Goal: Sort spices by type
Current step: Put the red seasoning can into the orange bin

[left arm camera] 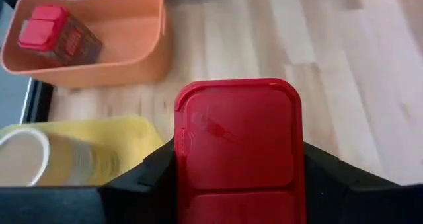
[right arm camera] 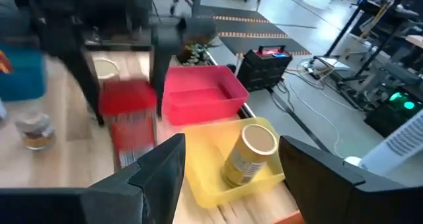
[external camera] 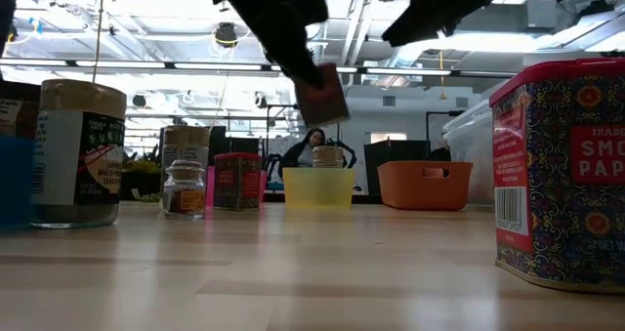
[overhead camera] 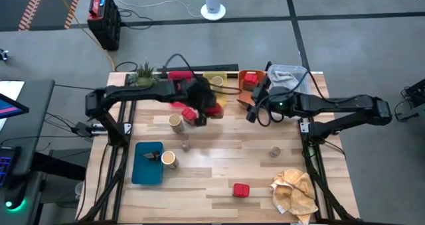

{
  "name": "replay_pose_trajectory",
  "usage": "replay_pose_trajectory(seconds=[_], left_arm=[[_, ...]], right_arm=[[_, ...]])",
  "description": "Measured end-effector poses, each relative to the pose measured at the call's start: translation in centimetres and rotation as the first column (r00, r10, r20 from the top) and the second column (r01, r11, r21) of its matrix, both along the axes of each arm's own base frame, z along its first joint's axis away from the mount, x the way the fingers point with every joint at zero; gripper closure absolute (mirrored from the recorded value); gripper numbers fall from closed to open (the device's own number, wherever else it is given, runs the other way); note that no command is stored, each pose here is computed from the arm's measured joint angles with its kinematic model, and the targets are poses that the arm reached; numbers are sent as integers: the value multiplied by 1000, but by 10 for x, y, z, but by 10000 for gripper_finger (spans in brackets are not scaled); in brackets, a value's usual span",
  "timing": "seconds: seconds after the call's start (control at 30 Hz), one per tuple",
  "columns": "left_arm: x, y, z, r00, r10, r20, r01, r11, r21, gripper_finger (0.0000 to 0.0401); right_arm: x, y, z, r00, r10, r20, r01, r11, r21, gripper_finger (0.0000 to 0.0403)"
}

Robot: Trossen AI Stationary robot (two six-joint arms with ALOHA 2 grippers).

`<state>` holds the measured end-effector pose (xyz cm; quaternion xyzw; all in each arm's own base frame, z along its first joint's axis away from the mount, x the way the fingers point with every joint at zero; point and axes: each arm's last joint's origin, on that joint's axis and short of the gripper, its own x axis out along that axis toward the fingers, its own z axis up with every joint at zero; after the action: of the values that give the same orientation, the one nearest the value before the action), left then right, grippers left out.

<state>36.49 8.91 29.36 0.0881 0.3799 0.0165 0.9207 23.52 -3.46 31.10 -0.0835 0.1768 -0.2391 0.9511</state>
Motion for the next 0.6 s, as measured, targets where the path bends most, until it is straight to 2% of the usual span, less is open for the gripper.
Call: replay_pose_trajectory(seconds=[0.33, 0.6], left_arm=[[63, 15, -53, 999, -9, -42, 9, 1000, -6, 191], [101, 25, -65, 999, -35, -28, 35, 999, -1, 191]], right_arm=[[-4, 4, 1, 1000, 10, -10, -10, 1000, 17, 127], [-7, 4, -4, 999, -14, -52, 15, 999, 29, 127]])
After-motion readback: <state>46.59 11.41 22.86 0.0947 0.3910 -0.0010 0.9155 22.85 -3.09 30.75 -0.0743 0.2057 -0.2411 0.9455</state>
